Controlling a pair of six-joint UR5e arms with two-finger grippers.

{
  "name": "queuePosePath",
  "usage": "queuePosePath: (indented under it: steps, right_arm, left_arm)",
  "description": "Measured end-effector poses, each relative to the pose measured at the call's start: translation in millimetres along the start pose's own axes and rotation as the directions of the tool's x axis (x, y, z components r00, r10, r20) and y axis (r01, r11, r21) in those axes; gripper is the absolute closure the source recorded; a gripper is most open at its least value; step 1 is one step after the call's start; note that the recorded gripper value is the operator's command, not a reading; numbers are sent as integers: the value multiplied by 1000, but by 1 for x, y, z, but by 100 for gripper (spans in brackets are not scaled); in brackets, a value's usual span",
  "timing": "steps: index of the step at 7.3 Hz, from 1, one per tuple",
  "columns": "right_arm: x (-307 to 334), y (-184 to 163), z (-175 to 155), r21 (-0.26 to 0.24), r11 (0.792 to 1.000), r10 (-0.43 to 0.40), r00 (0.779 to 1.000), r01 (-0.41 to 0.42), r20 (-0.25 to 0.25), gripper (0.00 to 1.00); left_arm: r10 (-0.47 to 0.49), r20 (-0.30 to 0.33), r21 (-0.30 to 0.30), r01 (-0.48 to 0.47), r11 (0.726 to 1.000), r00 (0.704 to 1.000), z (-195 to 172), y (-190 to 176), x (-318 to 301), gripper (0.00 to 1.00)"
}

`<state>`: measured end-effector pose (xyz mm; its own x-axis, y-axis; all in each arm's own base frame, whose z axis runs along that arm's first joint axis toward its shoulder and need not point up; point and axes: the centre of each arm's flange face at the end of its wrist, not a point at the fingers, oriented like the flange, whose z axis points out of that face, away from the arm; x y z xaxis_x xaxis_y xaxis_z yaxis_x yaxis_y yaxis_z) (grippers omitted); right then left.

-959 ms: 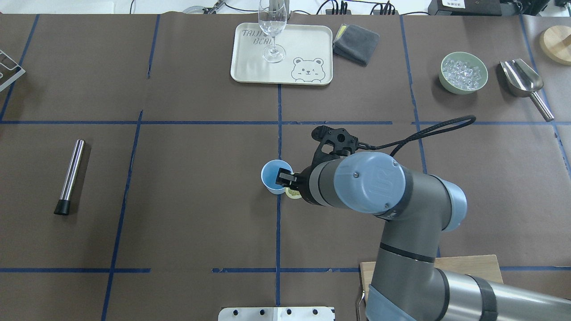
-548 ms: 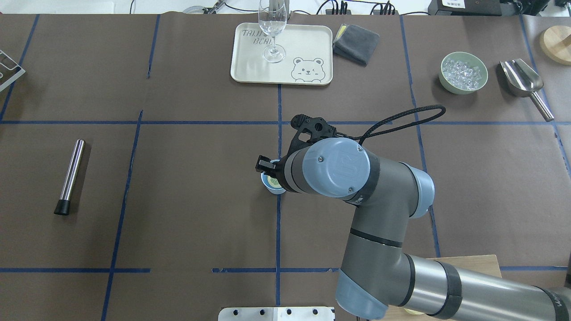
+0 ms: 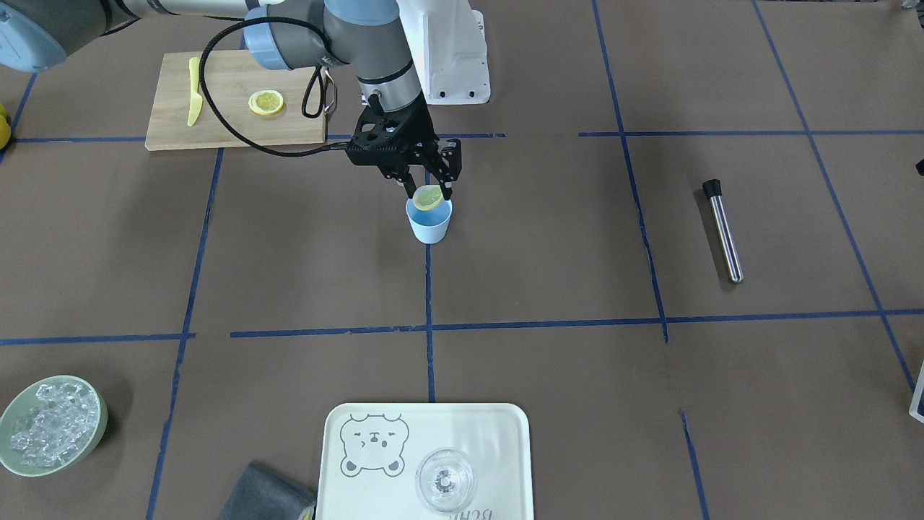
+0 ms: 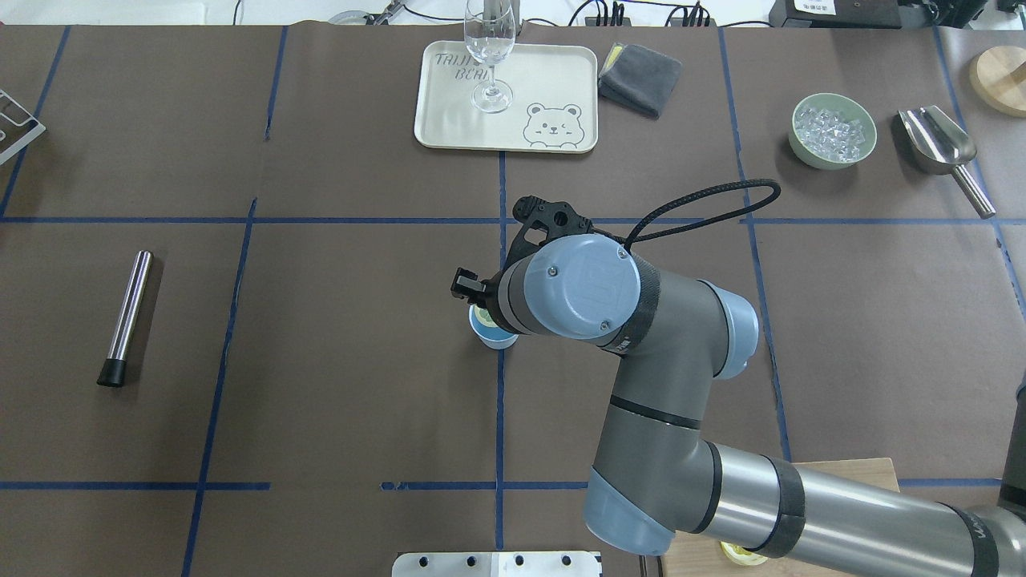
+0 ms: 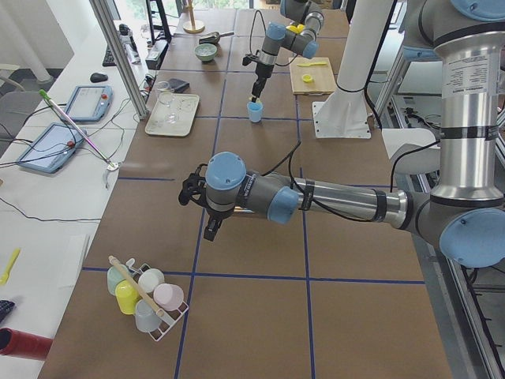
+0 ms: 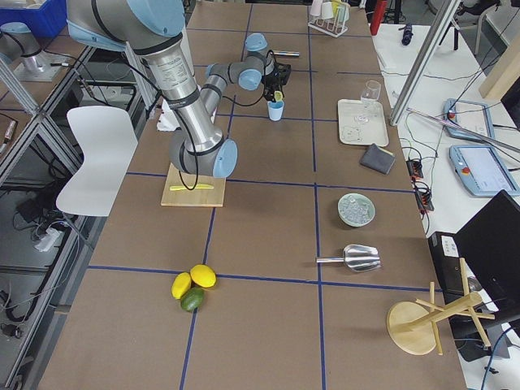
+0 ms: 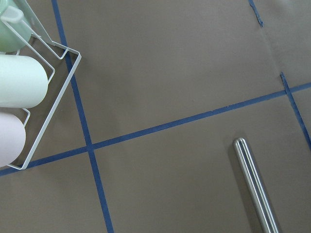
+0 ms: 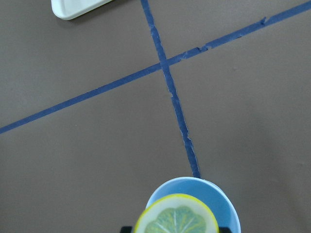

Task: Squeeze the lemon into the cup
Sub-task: 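Lower the lemon slice into the blue cup and open the right gripper, then grasp the metal rod with the left gripper while the right arm withdraws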

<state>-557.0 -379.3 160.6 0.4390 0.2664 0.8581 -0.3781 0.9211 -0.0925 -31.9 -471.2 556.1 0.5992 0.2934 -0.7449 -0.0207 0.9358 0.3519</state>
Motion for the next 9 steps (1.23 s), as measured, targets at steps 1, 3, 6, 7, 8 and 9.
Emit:
queuePosePath:
  steps: [1,3,6,7,8,9]
  right_arm:
    - [0,0,1,-1,1000,-1,1000,1,-3,15]
    - [1,0,3,-1,1000,-1,1000,1,-5,1]
    - [21,-32,-19,-60,998,16,1000,-16,-1,0]
    - [49,-56,-36,-79,997,-1,1000,1,-1,0]
    - [85,-82,-51,-92,994,-53,999,52,-10,0]
    - [127,-113,-63,-100,989,-110,993,106,-35,0]
  left_arm:
    - [0,0,0,0,1000,1000,0,0,0,0]
    - [-2,0,0,2,1000,1000,0,0,0,0]
    - [-98,-21,24,99,995,995,11,-32,31,0]
    - [-112,-45,15,113,994,993,36,-49,58,0]
    - [-145,-42,4,145,989,989,63,-65,83,0]
    - [-170,-5,-2,170,985,985,92,-75,106,2]
